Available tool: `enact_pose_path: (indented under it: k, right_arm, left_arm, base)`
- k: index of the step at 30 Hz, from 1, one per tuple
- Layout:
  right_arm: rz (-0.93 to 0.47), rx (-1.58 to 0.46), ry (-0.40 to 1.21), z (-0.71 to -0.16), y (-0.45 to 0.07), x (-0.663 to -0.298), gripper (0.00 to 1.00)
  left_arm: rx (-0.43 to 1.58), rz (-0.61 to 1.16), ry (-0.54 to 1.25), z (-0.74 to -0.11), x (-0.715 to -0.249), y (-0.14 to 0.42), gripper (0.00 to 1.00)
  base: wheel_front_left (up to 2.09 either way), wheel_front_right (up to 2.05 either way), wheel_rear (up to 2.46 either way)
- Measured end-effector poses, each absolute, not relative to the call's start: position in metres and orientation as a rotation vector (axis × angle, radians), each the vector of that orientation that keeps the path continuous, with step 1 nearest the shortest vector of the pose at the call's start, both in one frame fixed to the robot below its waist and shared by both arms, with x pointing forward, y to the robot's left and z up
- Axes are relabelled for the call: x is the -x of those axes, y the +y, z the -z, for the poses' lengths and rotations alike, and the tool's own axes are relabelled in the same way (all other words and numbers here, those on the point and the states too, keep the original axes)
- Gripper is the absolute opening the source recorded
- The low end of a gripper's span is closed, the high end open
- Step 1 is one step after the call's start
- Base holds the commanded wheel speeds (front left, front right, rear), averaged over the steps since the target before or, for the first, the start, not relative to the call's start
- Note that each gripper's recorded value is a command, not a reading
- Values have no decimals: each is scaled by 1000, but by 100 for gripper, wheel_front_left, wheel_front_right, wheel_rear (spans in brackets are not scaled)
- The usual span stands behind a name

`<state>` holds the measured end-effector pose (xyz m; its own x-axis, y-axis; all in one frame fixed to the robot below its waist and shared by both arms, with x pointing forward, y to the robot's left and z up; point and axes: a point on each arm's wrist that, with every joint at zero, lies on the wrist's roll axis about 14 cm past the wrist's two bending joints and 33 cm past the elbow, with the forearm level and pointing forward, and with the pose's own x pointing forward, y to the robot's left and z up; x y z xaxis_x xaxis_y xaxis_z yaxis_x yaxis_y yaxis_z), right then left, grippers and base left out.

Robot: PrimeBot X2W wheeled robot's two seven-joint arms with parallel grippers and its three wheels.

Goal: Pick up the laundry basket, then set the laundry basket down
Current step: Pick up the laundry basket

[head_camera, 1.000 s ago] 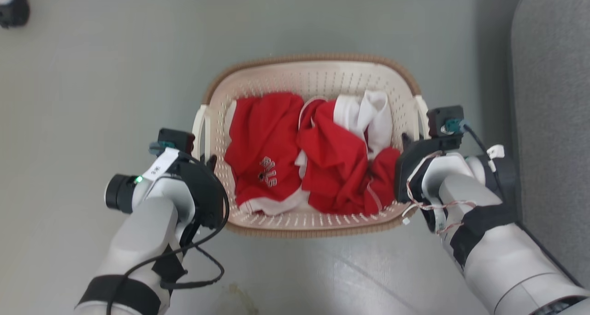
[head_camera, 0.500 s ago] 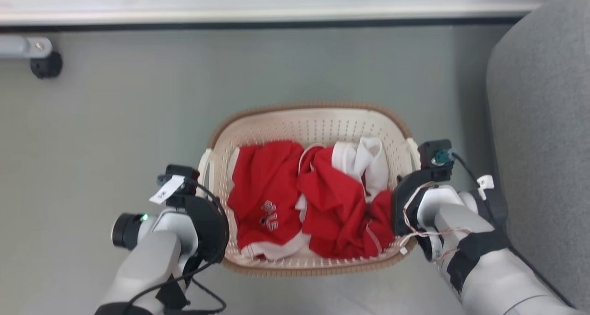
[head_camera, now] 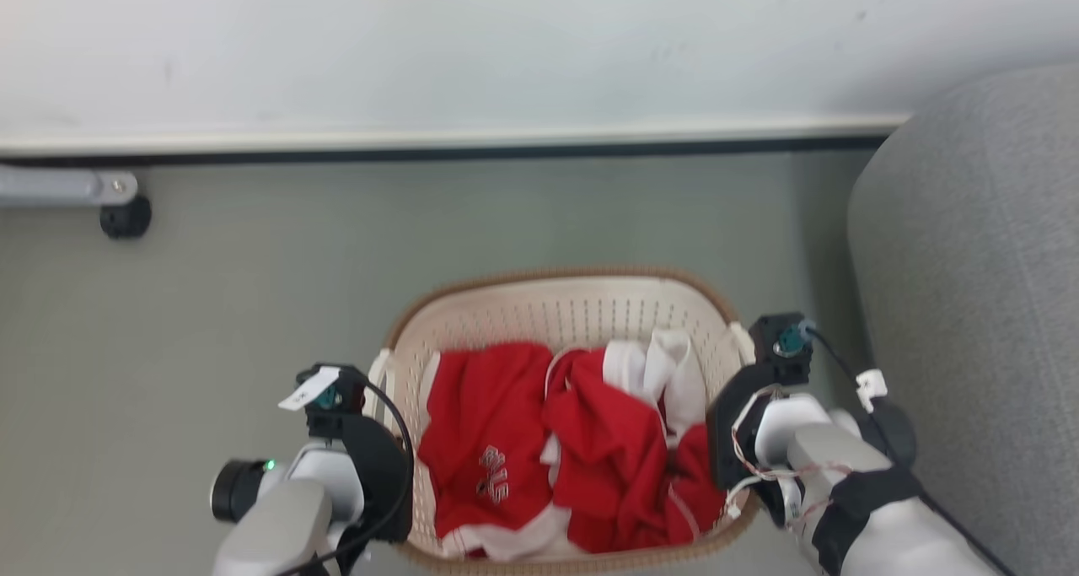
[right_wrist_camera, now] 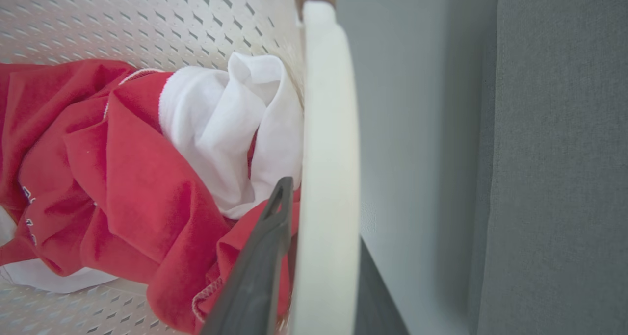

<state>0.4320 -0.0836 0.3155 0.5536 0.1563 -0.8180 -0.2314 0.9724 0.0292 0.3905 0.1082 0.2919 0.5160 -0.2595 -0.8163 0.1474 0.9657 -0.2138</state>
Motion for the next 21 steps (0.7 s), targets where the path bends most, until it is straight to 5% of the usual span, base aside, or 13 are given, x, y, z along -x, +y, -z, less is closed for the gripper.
enact_pose_path:
  k: [21]
  right_arm:
    - [-203, 73, 1018, -348, -93, -379, 0]
  left_arm:
    - [132, 274, 1050, -319, -345, 99, 0]
  base:
    - [0, 0, 0]
